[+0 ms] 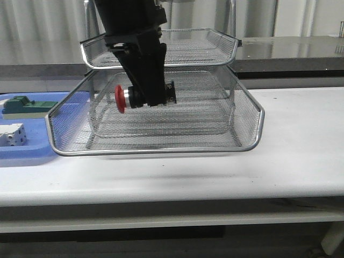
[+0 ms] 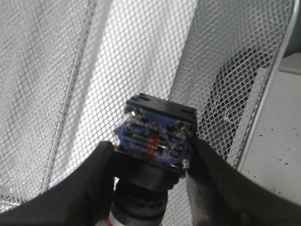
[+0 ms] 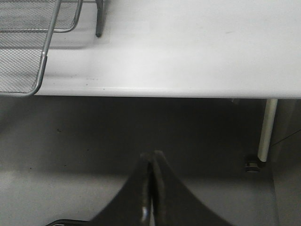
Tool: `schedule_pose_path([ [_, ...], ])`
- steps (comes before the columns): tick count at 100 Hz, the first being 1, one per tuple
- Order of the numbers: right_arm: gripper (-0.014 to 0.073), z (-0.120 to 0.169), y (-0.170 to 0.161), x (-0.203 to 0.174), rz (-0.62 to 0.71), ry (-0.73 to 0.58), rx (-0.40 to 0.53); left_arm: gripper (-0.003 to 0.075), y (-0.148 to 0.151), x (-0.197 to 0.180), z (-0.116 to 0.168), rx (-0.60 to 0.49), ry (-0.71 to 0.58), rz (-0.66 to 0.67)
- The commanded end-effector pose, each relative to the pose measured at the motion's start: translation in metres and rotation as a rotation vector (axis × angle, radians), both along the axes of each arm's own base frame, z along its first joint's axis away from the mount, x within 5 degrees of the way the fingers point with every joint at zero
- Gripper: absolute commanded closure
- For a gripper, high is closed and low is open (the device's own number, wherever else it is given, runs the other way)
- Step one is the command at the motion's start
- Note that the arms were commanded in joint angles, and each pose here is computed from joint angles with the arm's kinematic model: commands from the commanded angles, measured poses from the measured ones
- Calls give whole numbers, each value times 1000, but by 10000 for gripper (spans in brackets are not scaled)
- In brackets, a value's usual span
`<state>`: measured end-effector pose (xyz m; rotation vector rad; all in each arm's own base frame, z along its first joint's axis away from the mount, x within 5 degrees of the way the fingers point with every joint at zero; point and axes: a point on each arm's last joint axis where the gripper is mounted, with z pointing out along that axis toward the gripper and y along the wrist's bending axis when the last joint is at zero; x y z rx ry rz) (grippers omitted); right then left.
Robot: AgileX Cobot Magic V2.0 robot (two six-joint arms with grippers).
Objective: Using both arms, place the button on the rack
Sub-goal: 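Lower the push button into the middle tray and open the left gripper, then withdraw the left gripper upward and back to rest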
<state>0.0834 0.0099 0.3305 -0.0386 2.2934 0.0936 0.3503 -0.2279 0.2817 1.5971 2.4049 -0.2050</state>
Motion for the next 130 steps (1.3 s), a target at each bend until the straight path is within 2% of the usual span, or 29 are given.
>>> schedule_pose_path([
  [1, 662, 14, -1, 3, -2, -89, -2, 573, -2, -11, 29, -57, -39, -15],
  [18, 662, 14, -1, 3, -2, -89, -2, 294, -2, -11, 29, -59, -42, -15],
  [29, 662, 14, -1, 3, -2, -89, -2, 213, -3, -9, 29, -67, -55, -12],
  [71, 662, 14, -1, 3, -2, -89, -2, 213, -2, -11, 34, -66, -48, -15],
  [105, 662, 14, -1, 3, -2, -89, -2, 219, 3, -23, 84, -174, -132, 46],
  [119, 662, 14, -1, 3, -2, -89, -2, 222, 17, -33, 109, -217, -168, 122],
  [130, 662, 14, -1, 3, -2, -89, -2, 253, 30, -43, 129, -251, -202, 170],
])
